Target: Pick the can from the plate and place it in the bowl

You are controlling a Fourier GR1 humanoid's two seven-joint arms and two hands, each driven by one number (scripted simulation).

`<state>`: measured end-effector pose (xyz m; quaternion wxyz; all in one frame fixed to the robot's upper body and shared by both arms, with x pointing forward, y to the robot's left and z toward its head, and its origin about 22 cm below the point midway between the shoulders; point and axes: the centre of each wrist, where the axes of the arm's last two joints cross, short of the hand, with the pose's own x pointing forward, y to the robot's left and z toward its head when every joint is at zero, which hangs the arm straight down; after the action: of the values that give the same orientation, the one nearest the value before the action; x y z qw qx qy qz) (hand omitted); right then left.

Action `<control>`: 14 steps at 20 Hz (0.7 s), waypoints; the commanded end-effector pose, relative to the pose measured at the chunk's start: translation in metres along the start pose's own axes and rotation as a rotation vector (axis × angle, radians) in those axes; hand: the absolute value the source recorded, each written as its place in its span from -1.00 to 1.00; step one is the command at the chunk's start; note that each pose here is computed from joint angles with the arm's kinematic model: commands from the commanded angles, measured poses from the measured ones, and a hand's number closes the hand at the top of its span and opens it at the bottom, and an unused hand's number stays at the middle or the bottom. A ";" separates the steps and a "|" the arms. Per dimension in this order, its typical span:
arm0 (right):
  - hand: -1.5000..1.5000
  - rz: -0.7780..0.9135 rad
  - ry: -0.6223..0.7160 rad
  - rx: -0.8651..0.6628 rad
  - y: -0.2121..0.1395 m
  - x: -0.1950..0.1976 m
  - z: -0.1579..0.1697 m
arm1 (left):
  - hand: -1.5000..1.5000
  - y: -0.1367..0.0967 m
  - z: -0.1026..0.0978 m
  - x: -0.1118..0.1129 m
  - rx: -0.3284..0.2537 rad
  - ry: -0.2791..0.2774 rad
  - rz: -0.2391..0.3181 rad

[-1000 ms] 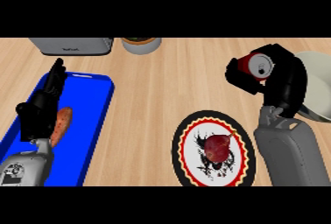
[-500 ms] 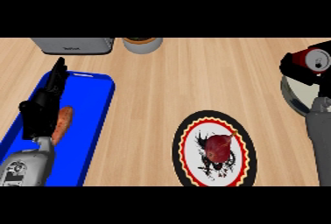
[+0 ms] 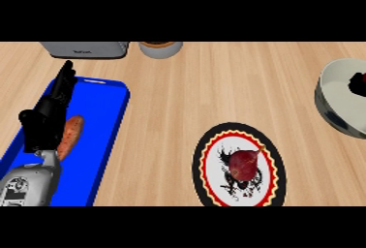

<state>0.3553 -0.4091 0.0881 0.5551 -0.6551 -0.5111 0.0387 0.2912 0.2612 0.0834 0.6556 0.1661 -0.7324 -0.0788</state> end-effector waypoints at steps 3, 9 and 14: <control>1.00 -0.047 0.097 0.000 0.009 -0.039 -0.020 | 0.00 -0.001 -0.008 0.005 -0.009 0.003 -0.005; -1.00 -0.207 0.160 0.159 0.012 -0.063 -0.019 | 0.00 -0.005 0.006 -0.008 -0.021 -0.021 0.013; -1.00 -0.352 0.085 0.154 0.017 -0.055 -0.022 | 0.00 -0.001 -0.004 -0.003 -0.025 -0.004 0.013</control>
<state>0.3508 -0.4609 0.0573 0.6308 -0.5452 -0.5515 -0.0263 0.2936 0.2579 0.0777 0.6527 0.1592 -0.7358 -0.0853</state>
